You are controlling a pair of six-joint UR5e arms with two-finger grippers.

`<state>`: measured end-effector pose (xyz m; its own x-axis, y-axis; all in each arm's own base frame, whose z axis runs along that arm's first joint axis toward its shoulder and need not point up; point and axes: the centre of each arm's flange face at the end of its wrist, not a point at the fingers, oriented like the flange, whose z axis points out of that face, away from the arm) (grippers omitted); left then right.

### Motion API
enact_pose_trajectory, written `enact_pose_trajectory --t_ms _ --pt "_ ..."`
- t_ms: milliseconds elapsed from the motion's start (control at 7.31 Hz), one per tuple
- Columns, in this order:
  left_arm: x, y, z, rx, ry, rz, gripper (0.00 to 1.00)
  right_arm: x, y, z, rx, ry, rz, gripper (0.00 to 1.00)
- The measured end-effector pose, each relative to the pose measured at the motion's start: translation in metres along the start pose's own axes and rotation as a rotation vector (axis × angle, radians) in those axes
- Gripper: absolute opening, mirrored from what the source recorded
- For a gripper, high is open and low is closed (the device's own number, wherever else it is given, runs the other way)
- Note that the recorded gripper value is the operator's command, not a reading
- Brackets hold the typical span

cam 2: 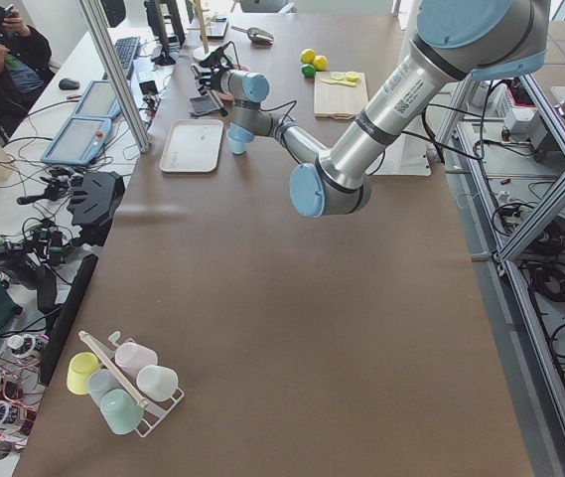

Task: Mash ice and strawberries in cup
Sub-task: 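Position the pestle tip above the light-blue cup with the left gripper, then lower the pestle into the cup onto the ice and strawberry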

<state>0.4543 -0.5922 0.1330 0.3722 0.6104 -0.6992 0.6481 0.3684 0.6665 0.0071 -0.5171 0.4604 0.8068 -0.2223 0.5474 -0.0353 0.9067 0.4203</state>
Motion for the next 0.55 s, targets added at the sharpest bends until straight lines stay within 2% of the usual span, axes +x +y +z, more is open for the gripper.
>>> enact_pose_trajectory --t_ms 547 --pt "0.008 0.034 0.001 -0.044 0.008 -0.008 0.00 0.004 0.004 -0.001 0.003 0.010 0.004 1.00"
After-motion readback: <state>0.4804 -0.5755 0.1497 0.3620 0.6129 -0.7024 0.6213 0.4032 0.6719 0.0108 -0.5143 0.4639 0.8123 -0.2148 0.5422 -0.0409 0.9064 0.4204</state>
